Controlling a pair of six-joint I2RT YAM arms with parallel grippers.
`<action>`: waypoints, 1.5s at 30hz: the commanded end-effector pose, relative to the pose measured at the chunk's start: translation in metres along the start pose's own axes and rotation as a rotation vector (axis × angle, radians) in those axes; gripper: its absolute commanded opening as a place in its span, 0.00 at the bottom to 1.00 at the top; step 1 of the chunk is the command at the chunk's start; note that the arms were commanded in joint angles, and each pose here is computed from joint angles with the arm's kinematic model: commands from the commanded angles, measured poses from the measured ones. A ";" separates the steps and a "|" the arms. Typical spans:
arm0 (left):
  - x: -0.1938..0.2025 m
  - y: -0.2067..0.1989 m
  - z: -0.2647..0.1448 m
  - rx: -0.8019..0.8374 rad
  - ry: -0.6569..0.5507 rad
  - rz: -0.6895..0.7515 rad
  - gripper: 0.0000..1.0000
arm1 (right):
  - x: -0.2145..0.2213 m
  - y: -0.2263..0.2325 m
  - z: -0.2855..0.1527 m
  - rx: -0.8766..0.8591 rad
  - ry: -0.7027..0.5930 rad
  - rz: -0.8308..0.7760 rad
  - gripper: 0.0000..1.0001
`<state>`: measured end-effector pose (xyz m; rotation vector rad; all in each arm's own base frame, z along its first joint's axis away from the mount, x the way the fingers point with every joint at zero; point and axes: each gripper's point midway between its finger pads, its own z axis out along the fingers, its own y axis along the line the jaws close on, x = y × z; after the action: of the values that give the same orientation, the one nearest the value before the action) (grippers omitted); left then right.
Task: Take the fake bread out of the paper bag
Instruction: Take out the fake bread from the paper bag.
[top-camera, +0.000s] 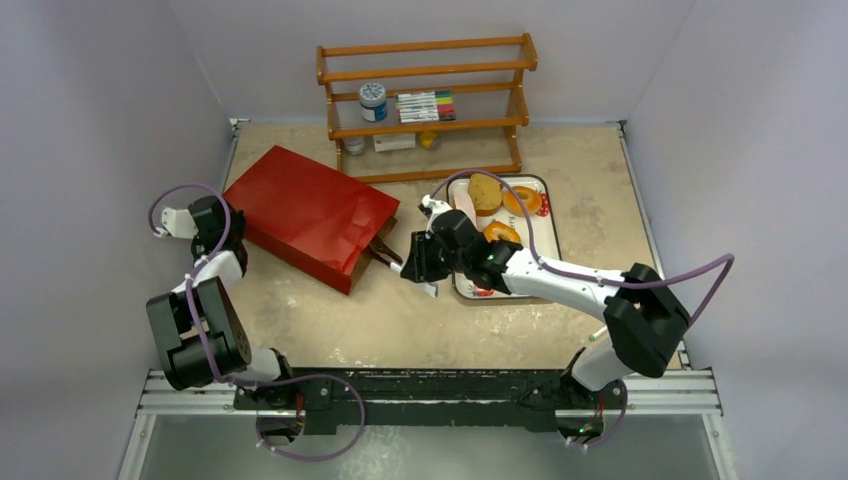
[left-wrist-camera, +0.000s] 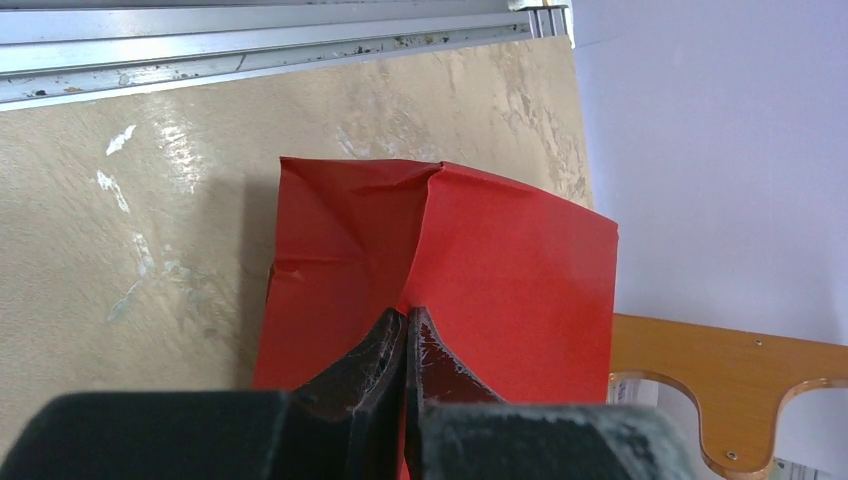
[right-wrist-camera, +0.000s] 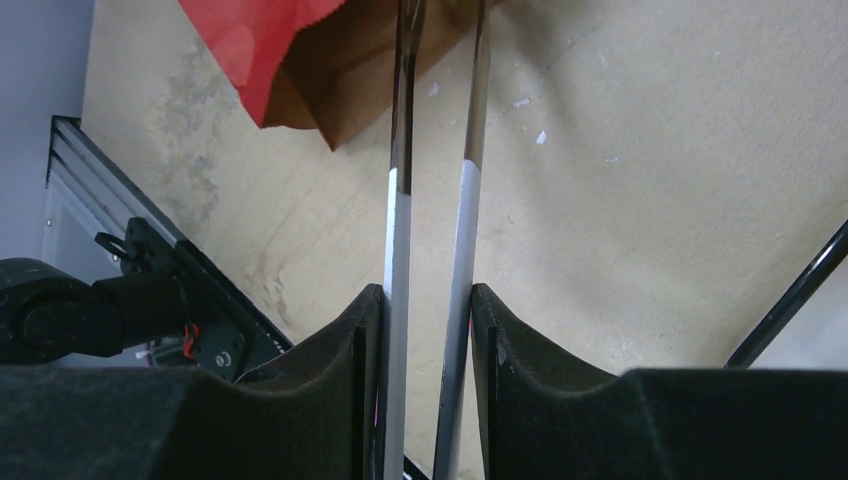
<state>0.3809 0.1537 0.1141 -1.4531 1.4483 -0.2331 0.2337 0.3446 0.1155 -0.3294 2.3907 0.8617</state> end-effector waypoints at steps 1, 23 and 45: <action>-0.015 -0.030 0.005 0.093 -0.032 -0.008 0.00 | -0.042 0.038 -0.019 -0.119 -0.126 -0.053 0.37; -0.012 -0.055 0.010 0.167 0.014 -0.019 0.00 | -0.037 0.014 0.010 -0.301 -0.071 0.484 0.36; -0.004 -0.046 0.002 0.185 0.029 -0.031 0.00 | -0.052 0.031 0.028 -0.496 0.019 0.772 0.38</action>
<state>0.4076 0.1446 0.1298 -1.3714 1.4490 -0.3623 0.2692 0.3763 0.1069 0.4861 2.3930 1.6612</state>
